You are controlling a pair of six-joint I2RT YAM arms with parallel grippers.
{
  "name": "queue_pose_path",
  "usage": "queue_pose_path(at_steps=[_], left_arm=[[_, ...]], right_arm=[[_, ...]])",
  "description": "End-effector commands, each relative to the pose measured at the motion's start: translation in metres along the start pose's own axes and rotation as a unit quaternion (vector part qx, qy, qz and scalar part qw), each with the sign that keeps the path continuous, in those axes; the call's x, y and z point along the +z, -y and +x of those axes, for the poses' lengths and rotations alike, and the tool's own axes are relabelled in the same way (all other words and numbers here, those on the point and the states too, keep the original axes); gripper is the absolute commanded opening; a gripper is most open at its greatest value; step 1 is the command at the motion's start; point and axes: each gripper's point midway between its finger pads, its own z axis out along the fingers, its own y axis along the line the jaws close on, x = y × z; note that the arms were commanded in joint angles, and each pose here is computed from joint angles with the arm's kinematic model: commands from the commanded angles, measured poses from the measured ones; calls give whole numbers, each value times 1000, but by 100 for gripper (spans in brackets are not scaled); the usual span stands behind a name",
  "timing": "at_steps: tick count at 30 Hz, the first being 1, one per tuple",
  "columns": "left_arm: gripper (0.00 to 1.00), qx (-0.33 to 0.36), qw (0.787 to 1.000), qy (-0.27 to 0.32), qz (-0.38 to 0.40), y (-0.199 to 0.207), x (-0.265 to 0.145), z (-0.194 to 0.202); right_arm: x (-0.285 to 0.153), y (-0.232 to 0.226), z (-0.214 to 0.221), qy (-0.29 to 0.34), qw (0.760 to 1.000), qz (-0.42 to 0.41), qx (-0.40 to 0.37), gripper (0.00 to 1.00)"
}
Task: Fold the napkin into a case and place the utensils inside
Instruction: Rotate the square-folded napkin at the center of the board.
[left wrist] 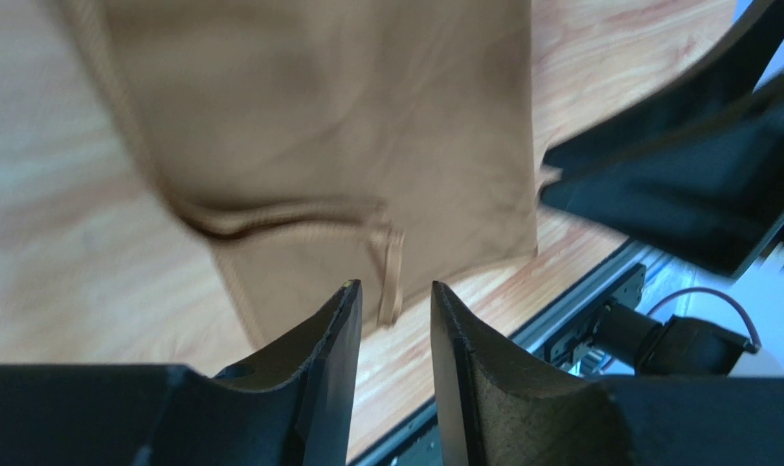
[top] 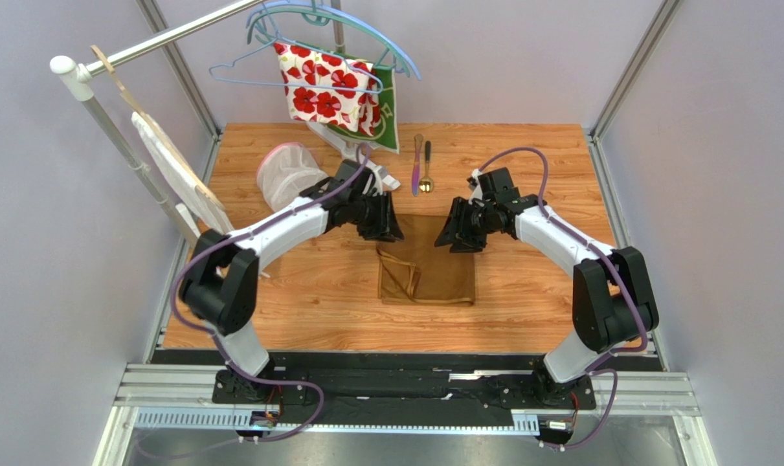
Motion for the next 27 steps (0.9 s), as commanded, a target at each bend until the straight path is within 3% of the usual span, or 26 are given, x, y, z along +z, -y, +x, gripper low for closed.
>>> queue_pose_path(at_steps=[1,3,9,17,23,25,27], left_arm=[[38,47,998,-47,21,31,33,-2],[36,50,995,-80,6,29,57,13],[33,82,987,-128,-44,21,89,22],[33,118,972,-181,-96,-6,91,51],[28,134,970,-168,-116,-22,41,75],[28,133,977,-123,-108,-18,2,80],[34,135,982,-60,-114,-16,-43,79]], right_arm=[[3,12,-2,19,999,22,-30,40],[6,18,1,16,999,29,-31,33],[11,35,5,14,998,50,-21,26],[34,53,20,-7,998,53,18,23],[36,71,19,-4,997,80,22,23],[33,74,16,-2,996,86,21,23],[31,75,14,-2,996,89,14,23]])
